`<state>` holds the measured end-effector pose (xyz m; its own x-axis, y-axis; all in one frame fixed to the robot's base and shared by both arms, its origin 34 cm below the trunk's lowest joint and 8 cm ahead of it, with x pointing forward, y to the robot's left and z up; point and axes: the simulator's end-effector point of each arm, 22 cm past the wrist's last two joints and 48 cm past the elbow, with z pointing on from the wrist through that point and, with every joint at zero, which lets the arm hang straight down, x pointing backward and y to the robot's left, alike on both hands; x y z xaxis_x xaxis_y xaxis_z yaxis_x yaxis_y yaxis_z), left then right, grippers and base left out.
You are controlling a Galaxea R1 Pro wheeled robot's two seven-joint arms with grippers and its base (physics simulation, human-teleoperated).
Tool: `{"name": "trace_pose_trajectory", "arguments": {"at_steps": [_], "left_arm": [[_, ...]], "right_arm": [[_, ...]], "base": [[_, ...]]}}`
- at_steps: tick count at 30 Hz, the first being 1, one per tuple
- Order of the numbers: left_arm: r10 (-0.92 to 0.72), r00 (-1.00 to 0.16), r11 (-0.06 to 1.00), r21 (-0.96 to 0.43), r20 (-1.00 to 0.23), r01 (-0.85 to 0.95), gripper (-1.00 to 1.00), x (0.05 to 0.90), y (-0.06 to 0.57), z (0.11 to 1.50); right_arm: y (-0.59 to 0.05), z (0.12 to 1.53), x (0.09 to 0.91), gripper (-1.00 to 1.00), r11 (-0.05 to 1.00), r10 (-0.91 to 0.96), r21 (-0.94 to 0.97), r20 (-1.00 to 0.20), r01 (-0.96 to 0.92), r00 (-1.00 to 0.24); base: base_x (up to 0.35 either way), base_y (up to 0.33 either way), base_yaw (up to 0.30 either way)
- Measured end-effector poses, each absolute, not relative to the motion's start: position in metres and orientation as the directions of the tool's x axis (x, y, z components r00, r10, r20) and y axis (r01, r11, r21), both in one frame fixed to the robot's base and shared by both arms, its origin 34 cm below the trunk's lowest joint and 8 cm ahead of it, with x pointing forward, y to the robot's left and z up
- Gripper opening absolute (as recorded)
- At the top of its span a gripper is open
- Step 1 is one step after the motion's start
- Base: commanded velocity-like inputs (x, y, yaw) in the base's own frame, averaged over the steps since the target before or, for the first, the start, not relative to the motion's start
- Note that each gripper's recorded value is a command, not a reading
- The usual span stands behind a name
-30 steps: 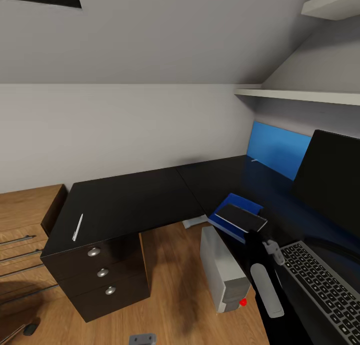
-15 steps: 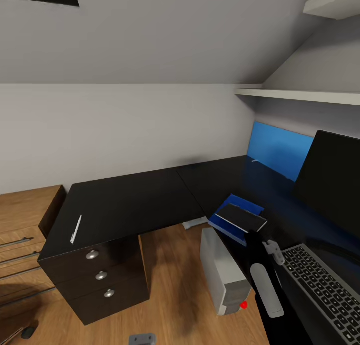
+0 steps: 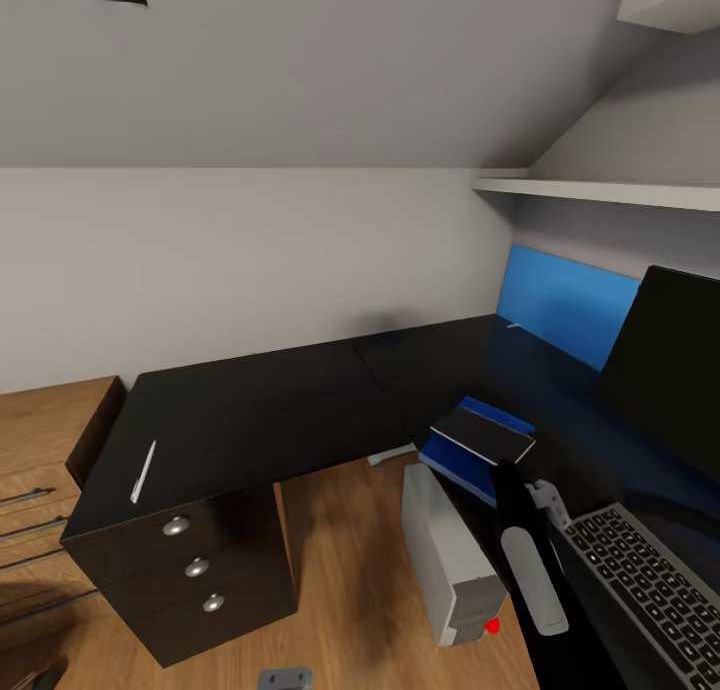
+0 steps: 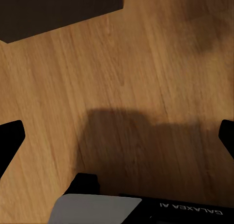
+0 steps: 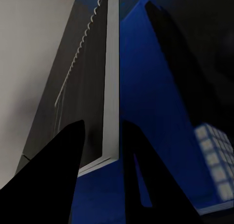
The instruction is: In the bedroom, organize the workspace by keeping the computer under the desk, ensuring the monitor is on the desk, placing the keyboard on the desk next to the monitor, placing the mouse on the desk next to the keyboard, moving the folder from the swivel chair onto the desk next to the mouse, stacking the notebook on top of the folder with the pen on top of the notebook, and positioning the swivel chair next to the desk.
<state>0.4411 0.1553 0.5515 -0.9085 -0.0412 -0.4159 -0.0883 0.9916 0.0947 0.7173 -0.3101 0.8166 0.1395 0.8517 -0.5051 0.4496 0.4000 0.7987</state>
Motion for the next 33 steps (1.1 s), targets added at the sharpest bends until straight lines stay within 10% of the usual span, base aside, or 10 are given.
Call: {"name": "trace_pose_trajectory", "arguments": {"at_steps": [33], "left_arm": [[-0.043, -0.91, 0.992, 0.088, -0.413, -0.087, 1.0, 0.44, 0.146, 0.558]], "right_arm": [[-0.311, 0.828, 0.718, -1.0, 0.399, 0.851, 0.802, -0.504, 0.444, 0.147]], "base": [[0.029, 0.0, 0.0]]}}
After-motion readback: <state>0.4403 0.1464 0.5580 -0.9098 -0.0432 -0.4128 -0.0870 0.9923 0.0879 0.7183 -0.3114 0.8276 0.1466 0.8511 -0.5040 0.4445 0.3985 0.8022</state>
